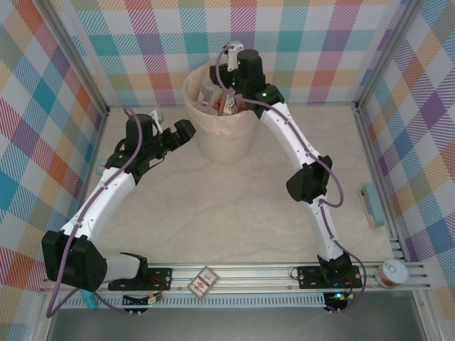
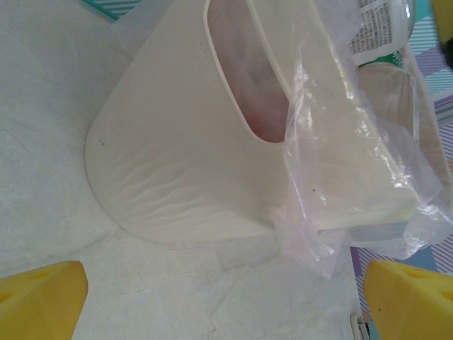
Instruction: Put the plastic bottles in the bin
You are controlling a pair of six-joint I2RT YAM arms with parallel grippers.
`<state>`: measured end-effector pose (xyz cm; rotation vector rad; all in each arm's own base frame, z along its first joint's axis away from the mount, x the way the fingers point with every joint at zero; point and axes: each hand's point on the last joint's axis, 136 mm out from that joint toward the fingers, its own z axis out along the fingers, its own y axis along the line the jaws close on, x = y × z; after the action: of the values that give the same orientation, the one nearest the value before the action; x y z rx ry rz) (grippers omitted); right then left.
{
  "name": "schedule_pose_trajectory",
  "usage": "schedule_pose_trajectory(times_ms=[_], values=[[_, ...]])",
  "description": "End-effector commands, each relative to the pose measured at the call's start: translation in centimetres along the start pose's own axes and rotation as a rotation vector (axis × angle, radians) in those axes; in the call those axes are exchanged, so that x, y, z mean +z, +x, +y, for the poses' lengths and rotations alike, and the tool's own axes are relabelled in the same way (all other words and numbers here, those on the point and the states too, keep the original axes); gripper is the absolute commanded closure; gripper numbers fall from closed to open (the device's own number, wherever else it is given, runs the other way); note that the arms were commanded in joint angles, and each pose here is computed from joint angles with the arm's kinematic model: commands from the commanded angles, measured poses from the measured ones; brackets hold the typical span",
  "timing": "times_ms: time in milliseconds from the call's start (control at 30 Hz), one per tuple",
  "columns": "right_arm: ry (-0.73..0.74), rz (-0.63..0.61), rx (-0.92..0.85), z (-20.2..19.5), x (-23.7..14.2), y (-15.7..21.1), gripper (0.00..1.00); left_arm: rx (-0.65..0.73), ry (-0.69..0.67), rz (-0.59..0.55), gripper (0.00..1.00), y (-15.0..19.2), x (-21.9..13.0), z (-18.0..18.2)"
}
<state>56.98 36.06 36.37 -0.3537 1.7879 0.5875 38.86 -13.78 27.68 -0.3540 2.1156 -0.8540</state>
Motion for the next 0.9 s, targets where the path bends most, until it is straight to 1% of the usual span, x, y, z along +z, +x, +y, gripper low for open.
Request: schedule_pose_trajectory(times_ms=[0, 133, 167, 200, 233, 300, 333, 367, 433, 467, 567, 600, 667, 733, 800, 867], values=[[-0.036, 0.012, 0.003, 1.2, -0.1, 0.3, 0.52, 0.028, -0.004, -0.023, 0.01, -0.4, -1.0, 0.1], [-0.029, -0.052, -0.033, 1.7, -2.1, -3.0, 0.51, 0.074, -0.042, -0.051, 0.00, -1.2, -1.4, 0.5], [-0.020, -0.066, -0.042, 1.8, -3.0, -3.9, 0.50, 0.099, -0.064, -0.074, 0.00, -1.7, -1.6, 0.7], [-0.008, -0.078, -0.051, 1.8, -4.0, -4.9, 0.48, 0.117, -0.123, -0.076, 0.00, -1.7, -1.9, 1.9], [0.005, -0.086, -0.061, 1.8, -5.0, -5.8, 0.44, 0.138, -0.176, -0.104, 0.00, -2.2, -2.3, 2.9], [0.041, -0.081, -0.082, 1.3, -6.9, -6.8, 0.34, 0.183, -0.291, -0.157, 0.00, -3.2, -3.1, 5.1], [0.067, -0.059, -0.084, 0.6, -7.4, -6.5, 0.27, 0.195, -0.344, -0.182, 0.00, -3.5, -3.5, 6.2], [0.098, -0.045, -0.084, -0.2, -8.6, -6.6, 0.19, 0.202, -0.407, -0.213, 0.00, -4.0, -4.1, 7.6], [0.158, -0.016, -0.095, -1.7, -10.9, -6.4, 0.04, 0.217, -0.508, -0.253, 0.00, -4.2, -4.9, 10.0], [0.193, 0.013, -0.102, -2.7, -11.9, -5.5, 0.01, 0.232, -0.567, -0.273, 0.00, -4.2, -5.3, 11.3], [0.309, 0.073, -0.114, -6.6, -15.2, -2.0, 0.01, 0.273, -0.727, -0.281, 0.00, -3.1, -6.3, 15.1], [0.348, 0.097, -0.103, -8.2, -16.5, -0.3, 0.01, 0.279, -0.746, -0.314, 0.00, -3.3, -6.4, 15.7], [0.394, 0.129, -0.049, -11.1, -19.1, 3.1, 0.01, 0.292, -0.780, -0.323, 0.00, -2.6, -6.2, 17.3], [0.457, 0.131, -0.005, -14.2, -21.8, 6.5, 0.01, 0.300, -0.812, -0.325, 0.00, -2.0, -6.0, 18.8], [0.539, 0.155, -0.061, -16.6, -24.0, 10.5, 0.01, 0.328, -0.829, -0.331, 0.00, -1.5, -5.6, 20.0], [0.613, 0.207, -0.082, -18.5, -25.6, 14.5, 0.01, 0.347, -0.836, -0.328, 0.00, -1.0, -5.1, 20.9]])
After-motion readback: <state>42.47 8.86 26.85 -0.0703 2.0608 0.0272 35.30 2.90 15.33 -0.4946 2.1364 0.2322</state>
